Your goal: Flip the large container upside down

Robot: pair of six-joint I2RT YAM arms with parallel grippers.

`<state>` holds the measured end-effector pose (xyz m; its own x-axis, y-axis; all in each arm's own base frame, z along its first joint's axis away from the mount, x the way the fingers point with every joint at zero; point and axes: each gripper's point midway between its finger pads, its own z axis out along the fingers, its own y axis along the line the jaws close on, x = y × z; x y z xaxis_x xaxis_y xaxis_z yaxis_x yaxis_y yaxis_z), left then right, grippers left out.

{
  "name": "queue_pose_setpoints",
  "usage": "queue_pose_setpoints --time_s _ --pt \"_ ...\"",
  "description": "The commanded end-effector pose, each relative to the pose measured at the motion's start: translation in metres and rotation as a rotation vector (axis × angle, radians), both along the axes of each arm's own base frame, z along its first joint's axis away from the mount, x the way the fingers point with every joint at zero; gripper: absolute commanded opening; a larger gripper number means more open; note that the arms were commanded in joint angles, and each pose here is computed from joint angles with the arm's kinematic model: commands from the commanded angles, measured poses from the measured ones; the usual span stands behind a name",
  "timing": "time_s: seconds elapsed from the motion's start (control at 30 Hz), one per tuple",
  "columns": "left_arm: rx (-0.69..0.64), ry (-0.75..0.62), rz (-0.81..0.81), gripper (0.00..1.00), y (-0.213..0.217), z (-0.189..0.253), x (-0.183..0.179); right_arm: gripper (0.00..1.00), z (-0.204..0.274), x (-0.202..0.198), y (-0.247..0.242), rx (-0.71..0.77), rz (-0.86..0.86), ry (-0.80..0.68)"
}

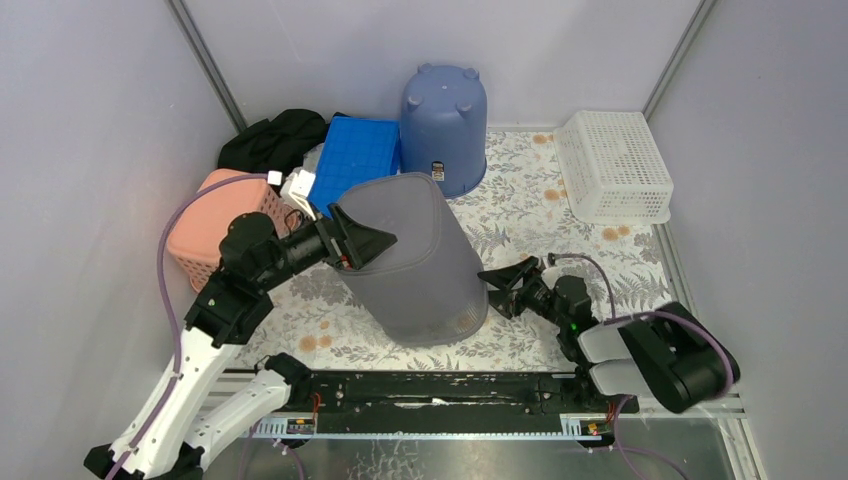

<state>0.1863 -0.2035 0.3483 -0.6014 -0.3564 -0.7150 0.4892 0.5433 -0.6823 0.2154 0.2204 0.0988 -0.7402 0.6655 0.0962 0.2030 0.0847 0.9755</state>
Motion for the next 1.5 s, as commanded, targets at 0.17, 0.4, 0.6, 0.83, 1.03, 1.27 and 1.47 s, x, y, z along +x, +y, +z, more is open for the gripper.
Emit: queue_pose_setpoints --time_s 0.17,0.4,0.6,0.83,1.03,1.27,1.47 --pt "0.07 0.285 -0.094 1.0 -0.021 -0.088 -0.001 0.79 -0.046 -0.023 -0.043 -0.254 -0.064 0.116" --pt "0.062 0.269 -0.148 1.0 -0.046 -0.095 0.004 0.83 -0.029 -0.016 -0.07 -0.375 -0.142 0.09" --pt "0.07 0.264 -0.189 1.0 -0.07 -0.102 0.008 0.83 -0.031 -0.019 -0.074 -0.418 -0.134 0.119" --pt "0.083 0.249 -0.218 1.0 -0.092 -0.106 0.018 0.84 -0.003 -0.02 -0.102 -0.614 -0.195 0.087" --pt "0.096 0.231 -0.249 1.0 -0.118 -0.107 0.035 0.85 0.032 -0.023 -0.12 -0.752 -0.196 0.024" --pt "0.109 0.203 -0.277 1.0 -0.151 -0.113 0.063 0.86 0.037 -0.036 -0.13 -0.826 -0.179 0.043" --pt "0.115 0.191 -0.291 1.0 -0.178 -0.119 0.089 0.86 0.033 -0.048 -0.135 -0.837 -0.177 0.063"
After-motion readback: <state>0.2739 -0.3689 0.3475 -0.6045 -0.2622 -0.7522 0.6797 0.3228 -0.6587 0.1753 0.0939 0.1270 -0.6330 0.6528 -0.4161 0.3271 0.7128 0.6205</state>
